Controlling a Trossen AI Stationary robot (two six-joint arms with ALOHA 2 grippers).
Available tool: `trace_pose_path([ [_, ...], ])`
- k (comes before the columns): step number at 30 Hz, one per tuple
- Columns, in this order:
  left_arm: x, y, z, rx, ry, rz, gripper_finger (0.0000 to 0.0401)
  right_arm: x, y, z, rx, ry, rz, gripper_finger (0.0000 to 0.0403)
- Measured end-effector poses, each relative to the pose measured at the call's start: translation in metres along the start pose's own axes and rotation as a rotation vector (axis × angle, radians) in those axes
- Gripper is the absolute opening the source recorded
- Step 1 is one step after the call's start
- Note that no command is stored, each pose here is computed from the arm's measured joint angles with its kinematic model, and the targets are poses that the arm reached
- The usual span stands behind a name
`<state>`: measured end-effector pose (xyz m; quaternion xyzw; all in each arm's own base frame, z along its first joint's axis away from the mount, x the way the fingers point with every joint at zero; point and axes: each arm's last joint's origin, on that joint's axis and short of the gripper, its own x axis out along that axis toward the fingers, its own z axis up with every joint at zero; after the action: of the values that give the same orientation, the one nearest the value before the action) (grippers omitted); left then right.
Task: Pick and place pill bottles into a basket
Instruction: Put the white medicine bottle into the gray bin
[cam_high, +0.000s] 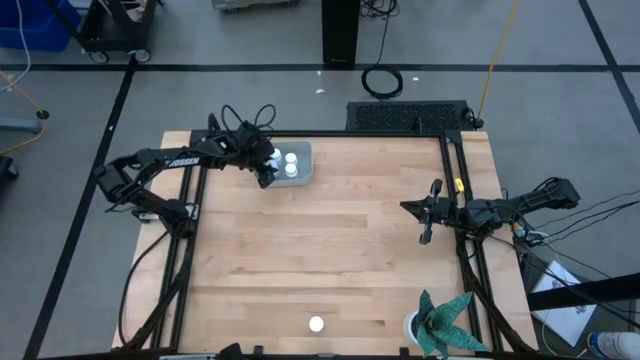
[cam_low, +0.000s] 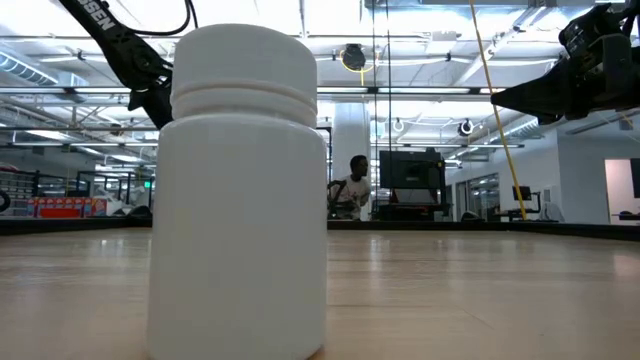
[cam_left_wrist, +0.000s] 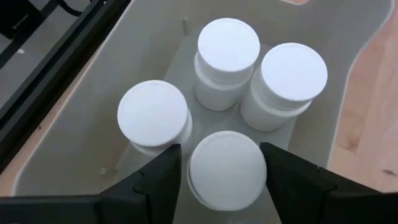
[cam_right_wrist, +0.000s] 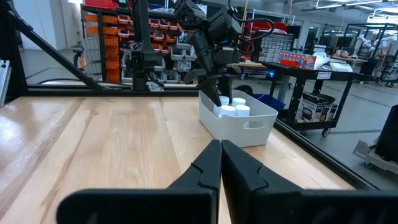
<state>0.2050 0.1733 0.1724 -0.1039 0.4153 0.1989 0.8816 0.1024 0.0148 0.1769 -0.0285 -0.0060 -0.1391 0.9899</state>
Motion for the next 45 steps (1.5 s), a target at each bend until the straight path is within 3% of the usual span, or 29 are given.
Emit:
trace_pose_path([
  [12, -0.009, -0.002, 0.004, -0.035, -0.033, 0.011, 0.0223, 0.0, 0.0, 0.0, 0.0, 0.0, 0.0, 0.0004],
  [24, -0.072, -0.013, 0.019, -0.052, -0.268, 0.023, 0.0211, 0.0, 0.0, 0.0, 0.0, 0.0, 0.0, 0.0004],
  [28, -0.101, -0.03, 0.026, -0.04, -0.408, -0.102, 0.016, 0.0, 0.0, 0.0, 0.0, 0.0, -0.001, 0.0004],
  [36, -0.141, -0.072, 0.024, 0.121, -0.569, -0.38, 0.0011, 0.0, 0.0, 0.0, 0.0, 0.0, 0.0, 0.0004],
  [45, -0.126, -0.113, 0.001, 0.266, -0.68, -0.568, 0.0005, 0.0, 0.0, 0.0, 0.0, 0.0, 0.0, 0.0004],
])
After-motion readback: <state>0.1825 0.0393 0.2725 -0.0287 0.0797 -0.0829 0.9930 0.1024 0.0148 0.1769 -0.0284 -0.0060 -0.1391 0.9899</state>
